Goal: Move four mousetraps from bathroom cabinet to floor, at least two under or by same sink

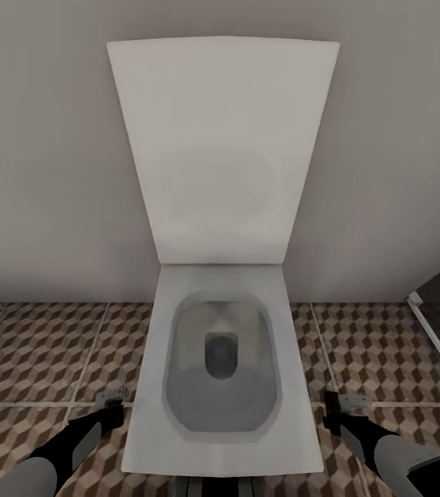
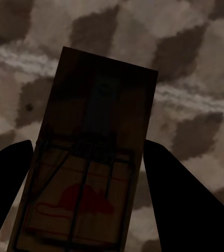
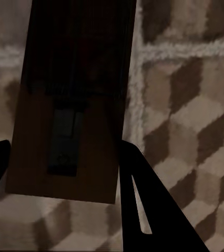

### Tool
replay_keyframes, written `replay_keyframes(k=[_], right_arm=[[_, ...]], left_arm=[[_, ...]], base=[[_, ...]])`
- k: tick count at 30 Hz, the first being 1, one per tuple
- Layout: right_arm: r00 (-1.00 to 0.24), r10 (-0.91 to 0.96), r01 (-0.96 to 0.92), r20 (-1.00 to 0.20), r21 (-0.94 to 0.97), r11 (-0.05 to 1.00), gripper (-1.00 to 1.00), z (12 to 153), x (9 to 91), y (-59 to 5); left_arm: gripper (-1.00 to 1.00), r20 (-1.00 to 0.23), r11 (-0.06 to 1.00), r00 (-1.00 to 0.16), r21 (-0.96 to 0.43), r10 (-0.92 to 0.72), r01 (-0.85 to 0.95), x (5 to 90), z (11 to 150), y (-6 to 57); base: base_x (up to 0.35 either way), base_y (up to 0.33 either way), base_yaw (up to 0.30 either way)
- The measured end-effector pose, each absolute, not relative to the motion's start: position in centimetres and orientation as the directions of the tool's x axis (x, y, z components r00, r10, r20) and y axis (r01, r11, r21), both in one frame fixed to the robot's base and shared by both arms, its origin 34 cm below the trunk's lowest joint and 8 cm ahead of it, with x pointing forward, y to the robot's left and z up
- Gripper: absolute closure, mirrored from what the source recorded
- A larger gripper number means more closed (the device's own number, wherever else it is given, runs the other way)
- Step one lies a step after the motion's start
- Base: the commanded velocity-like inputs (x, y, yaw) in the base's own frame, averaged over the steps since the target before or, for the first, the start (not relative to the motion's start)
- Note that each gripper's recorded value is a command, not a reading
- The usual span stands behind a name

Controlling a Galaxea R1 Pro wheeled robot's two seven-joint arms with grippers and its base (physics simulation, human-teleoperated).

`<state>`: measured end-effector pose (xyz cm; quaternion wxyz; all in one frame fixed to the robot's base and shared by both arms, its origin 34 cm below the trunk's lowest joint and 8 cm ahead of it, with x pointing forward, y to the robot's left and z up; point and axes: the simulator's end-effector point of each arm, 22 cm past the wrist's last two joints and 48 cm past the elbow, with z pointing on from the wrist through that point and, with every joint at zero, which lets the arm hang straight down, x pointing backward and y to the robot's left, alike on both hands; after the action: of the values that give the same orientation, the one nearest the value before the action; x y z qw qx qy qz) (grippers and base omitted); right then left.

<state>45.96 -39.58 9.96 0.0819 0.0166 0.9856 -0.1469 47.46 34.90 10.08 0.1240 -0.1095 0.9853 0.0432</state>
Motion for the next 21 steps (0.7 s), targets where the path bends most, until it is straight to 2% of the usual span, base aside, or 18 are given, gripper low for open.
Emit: replay_keyframes(k=[9, 21], right_arm=[[-0.981, -0.034, 0.024, -0.189, -0.293, 0.956, 1.00, 9.8, 45.6, -39.5], [-0.988, -0.040, 0.001, -0.149, -0.271, 0.963, 1.00, 8.2, 43.9, -38.9]], left_arm=[[1.00, -0.254, 0.972, -0.945, 0.058, -0.205, -0.226, 47.5, 10.1, 34.9], [1.00, -0.219, 0.972, -0.954, 0.066, -0.205, -0.224, 46.0, 8.6, 34.9]], base=[[0.000, 0.000, 0.000], [0.000, 0.000, 0.000]])
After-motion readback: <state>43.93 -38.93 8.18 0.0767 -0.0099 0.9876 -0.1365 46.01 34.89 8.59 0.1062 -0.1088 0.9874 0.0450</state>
